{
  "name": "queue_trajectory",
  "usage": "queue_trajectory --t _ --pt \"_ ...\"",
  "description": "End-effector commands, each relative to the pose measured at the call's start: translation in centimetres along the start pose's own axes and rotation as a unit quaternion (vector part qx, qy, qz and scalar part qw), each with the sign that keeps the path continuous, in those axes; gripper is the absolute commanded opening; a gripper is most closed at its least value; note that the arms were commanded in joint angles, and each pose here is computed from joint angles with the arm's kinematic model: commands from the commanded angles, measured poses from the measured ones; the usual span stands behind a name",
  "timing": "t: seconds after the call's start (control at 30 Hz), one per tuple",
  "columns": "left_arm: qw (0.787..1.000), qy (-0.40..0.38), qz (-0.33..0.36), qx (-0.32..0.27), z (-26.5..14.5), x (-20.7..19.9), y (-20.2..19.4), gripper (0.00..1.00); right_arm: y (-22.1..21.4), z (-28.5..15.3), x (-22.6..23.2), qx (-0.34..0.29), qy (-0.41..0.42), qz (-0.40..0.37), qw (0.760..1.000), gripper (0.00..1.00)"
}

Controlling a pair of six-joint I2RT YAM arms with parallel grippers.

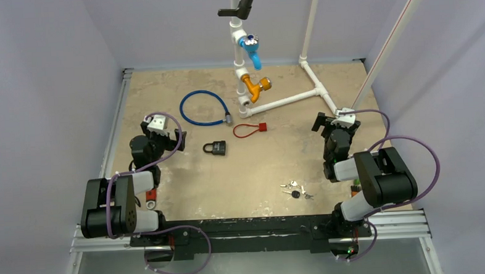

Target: Unlock with the key

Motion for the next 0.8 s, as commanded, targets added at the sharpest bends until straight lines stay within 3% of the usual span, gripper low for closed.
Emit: queue_trajectory --t 0.0,0.17,0.27,0.43,0.53,0.63,0.77 --pt "0.999 -0.011 0.021 -0.034 0.4 -0.3 1.8 1.00 1.8 0.3 0.0 -0.034 -0.001 0.016 0.999 0.99" --pt "0.999 -0.010 0.021 -0.031 0.5 -0.3 1.8 1.00 1.6 0.2 -0.6 -0.018 -0.024 0.020 0.999 0.99" --pt "0.999 -0.017 0.021 -0.037 0.4 -0.5 2.2 1.00 3.3 -0.8 -0.9 -0.054 -0.025 0.014 0.998 0.99" --pt "0.999 -0.033 0.007 0.006 0.2 -1.1 3.9 1.00 7.0 0.5 -0.4 0.060 -0.044 0.087 0.993 0.99" --pt "0.993 -0.044 -0.041 0.104 0.0 -2.4 6.5 1.00 9.0 1.0 1.5 0.128 0.002 0.134 0.983 0.99" --pt "0.980 -0.056 -0.076 0.175 -0.7 -3.6 8.2 1.00 10.4 0.7 4.5 0.156 0.104 0.166 0.968 0.99" --pt "0.971 -0.090 -0.080 0.207 -1.7 -4.9 8.8 1.00 11.0 -1.9 7.3 0.125 0.225 0.173 0.951 0.99"
Point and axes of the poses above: each gripper's point midway between its finger pads, its own z axis out along the fingers, its own x axis along the line the jaws close on, y = z × x, the point moved 4 cm from there along -z, back along the fingers, and after that the axes turned 14 degrees about -z, right-handed, at the moved point
